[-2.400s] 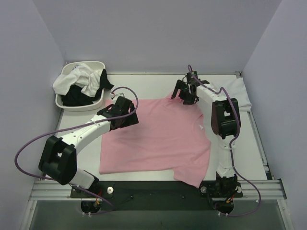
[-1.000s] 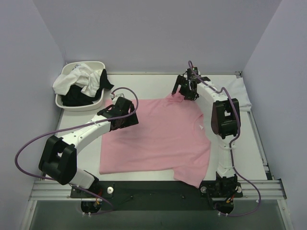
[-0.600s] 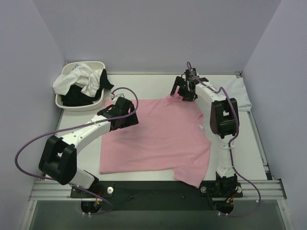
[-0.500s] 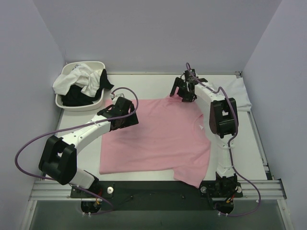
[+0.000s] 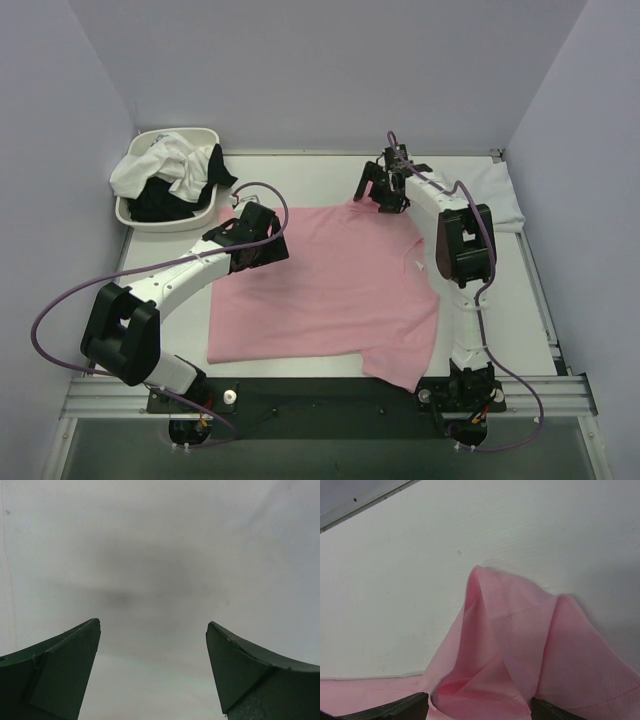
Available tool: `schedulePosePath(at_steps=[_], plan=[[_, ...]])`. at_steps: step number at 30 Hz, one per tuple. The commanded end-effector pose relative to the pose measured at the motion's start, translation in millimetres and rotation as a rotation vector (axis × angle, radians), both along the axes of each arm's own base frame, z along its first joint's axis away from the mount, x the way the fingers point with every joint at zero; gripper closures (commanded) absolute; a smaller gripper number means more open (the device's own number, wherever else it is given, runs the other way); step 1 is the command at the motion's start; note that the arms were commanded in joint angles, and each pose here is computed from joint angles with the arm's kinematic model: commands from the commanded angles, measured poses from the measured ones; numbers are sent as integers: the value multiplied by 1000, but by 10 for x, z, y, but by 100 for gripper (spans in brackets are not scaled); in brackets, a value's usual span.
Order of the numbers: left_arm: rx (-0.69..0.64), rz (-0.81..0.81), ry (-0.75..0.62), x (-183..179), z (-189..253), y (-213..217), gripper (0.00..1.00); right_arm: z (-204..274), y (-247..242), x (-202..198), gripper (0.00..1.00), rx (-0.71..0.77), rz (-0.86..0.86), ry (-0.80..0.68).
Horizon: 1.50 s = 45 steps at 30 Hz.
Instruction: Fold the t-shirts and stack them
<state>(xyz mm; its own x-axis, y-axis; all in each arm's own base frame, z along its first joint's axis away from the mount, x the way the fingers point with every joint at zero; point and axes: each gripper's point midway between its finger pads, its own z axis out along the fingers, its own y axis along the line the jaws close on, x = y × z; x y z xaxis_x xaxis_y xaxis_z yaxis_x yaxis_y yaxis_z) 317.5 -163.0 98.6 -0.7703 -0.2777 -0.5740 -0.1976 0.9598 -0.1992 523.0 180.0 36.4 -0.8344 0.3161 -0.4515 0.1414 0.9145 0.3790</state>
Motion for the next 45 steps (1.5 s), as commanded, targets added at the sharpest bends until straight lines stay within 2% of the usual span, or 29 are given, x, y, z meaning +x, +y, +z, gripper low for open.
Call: schedulePosePath(at_steps=[1,14,24,31,35,38,40,41,42,43,44,45], plan=[[-20,-12,-27,56,33,-64,3,-19,101,53,18,23,9,-4],[-11,-14,-19,42,-1,-51,3,110,399,460,18,129,-6,-71],[-20,-23,-12,30,-30,-82,3,372,679,805,17,262,-47,-202],[-21,-27,-9,13,-49,-81,4,766,1009,1141,12,464,-61,-322],[-21,-29,-7,18,-54,-87,4,1107,1120,1350,6,730,-109,-396],[-21,-30,-9,15,-49,-84,3,1445,1126,1394,4,830,-88,-463],[-19,-31,-11,7,-41,-76,3,1599,1094,1328,2,826,-53,-489],[-20,-31,-15,5,-26,-71,3,1944,1047,1244,2,821,-27,-544],[-23,-35,-16,6,-26,-81,3,1788,970,1177,2,751,-16,-545],[-25,-36,-16,5,-27,-83,3,1850,922,1116,2,720,-3,-559],[-28,-36,-19,9,-14,-93,4,2146,863,1009,1,702,16,-602],[-30,-37,-20,10,-16,-96,4,2027,797,936,1,661,21,-582]])
